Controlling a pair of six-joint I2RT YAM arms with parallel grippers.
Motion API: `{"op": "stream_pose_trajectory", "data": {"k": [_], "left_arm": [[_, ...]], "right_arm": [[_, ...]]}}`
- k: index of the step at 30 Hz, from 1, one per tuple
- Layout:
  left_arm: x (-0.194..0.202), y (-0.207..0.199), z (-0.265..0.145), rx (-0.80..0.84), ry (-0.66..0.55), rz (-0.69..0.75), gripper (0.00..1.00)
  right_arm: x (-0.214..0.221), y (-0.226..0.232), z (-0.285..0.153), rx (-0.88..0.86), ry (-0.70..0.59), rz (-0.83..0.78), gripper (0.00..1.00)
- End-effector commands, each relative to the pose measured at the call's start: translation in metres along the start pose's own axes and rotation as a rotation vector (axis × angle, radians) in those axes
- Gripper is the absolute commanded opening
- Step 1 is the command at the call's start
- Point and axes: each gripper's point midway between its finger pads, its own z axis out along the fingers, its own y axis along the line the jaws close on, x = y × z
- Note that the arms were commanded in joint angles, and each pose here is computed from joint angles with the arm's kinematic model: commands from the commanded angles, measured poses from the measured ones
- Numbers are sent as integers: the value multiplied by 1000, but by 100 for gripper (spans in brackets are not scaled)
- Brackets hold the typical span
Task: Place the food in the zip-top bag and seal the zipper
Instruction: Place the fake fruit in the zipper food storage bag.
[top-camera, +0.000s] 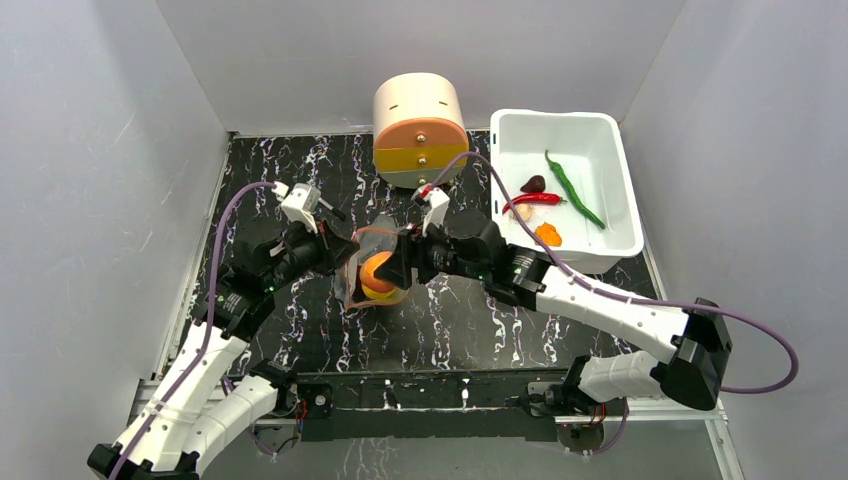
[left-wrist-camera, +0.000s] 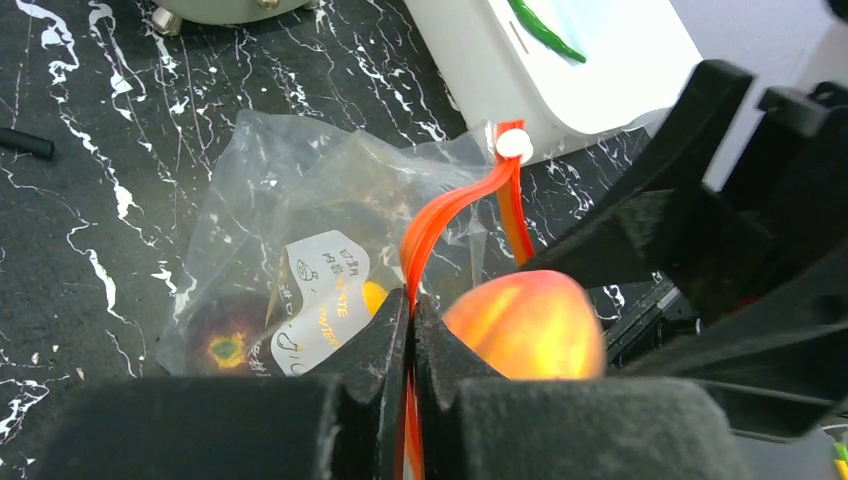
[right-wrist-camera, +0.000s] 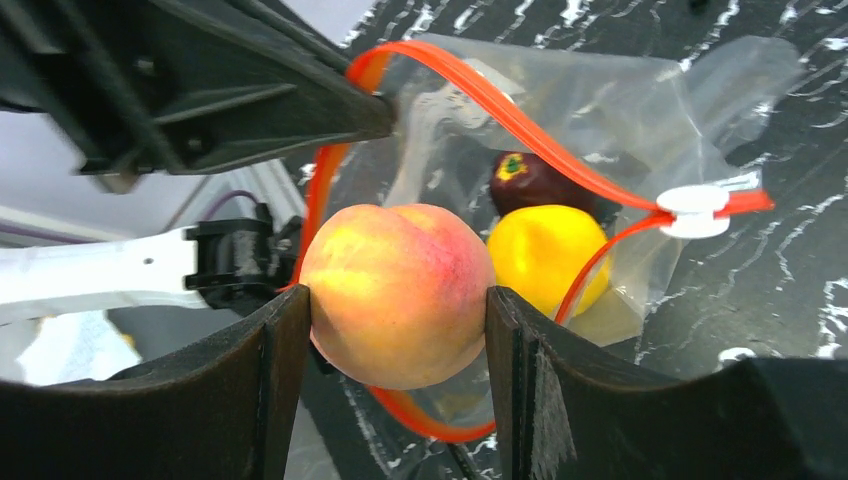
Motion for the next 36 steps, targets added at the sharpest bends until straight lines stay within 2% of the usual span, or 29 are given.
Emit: {"op": "stream_pose_trajectory", "data": {"k": [1, 10, 26, 28, 36], "left_arm": [[-17, -22, -10, 76, -33, 4, 0], [-11, -44, -15, 189, 16, -29, 0], [-14, -52, -23, 219, -14, -69, 0], [-14, -51, -23, 216, -6, -68, 0], [-7, -43, -24, 182, -24, -80, 0]], "right_arm": [[-28, 3, 10, 69, -96, -106, 44], [-28, -16, 27, 179, -138, -211, 43], [-27, -33, 45, 258, -243, -294, 47], [-26, -34, 47, 257, -250, -295, 48], [-16, -32, 51, 233, -215, -272, 69]]}}
